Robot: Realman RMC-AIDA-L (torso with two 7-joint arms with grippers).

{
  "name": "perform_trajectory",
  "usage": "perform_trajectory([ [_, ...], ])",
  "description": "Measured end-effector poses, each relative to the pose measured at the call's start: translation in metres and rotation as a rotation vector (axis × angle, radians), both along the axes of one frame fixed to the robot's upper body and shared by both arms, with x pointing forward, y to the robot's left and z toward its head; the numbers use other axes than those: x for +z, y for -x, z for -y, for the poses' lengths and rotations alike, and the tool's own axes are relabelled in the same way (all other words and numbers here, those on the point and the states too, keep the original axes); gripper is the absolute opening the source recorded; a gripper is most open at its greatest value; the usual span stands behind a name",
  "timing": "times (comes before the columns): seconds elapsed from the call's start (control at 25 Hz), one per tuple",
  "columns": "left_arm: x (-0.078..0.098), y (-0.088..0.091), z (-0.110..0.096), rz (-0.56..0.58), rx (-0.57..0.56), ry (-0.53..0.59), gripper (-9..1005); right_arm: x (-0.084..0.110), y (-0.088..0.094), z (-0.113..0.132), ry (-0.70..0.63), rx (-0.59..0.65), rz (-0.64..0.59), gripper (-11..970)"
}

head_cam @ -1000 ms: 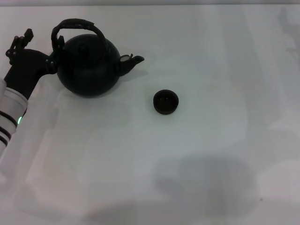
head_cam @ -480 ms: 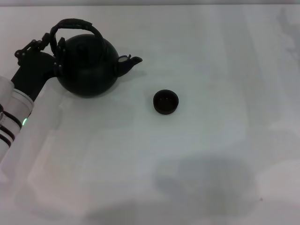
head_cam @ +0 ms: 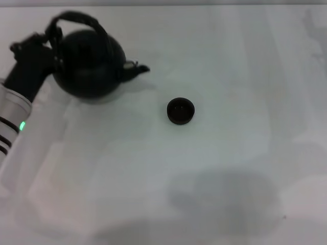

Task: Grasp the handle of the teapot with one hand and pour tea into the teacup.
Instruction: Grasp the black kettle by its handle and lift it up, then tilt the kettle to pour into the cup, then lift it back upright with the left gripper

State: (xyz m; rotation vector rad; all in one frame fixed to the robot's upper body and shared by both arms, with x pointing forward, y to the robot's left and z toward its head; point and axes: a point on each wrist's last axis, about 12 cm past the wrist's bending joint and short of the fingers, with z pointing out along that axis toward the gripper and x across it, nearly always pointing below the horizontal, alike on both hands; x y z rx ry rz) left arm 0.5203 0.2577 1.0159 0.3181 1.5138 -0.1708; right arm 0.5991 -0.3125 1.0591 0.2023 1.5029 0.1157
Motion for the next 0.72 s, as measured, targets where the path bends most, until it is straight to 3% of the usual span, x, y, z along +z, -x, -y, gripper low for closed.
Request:
perform_trajectory([
  [0.24, 0.022, -0.006, -0.005, 0.165, -0.031, 0.001, 93, 0.000, 0.000, 0.000, 0.002, 0.002, 0.001, 871],
  [0.44, 0.034, -0.017, 0.005, 0.224, -0.103, -0.022, 93, 0.000, 0.000, 0.000, 0.001, 0.002, -0.001, 871],
  [0.72, 0.045, -0.031, 0.029, 0.309, -0.255, -0.195, 94, -0.001, 0.001, 0.000, 0.000, 0.002, -0.005, 870],
])
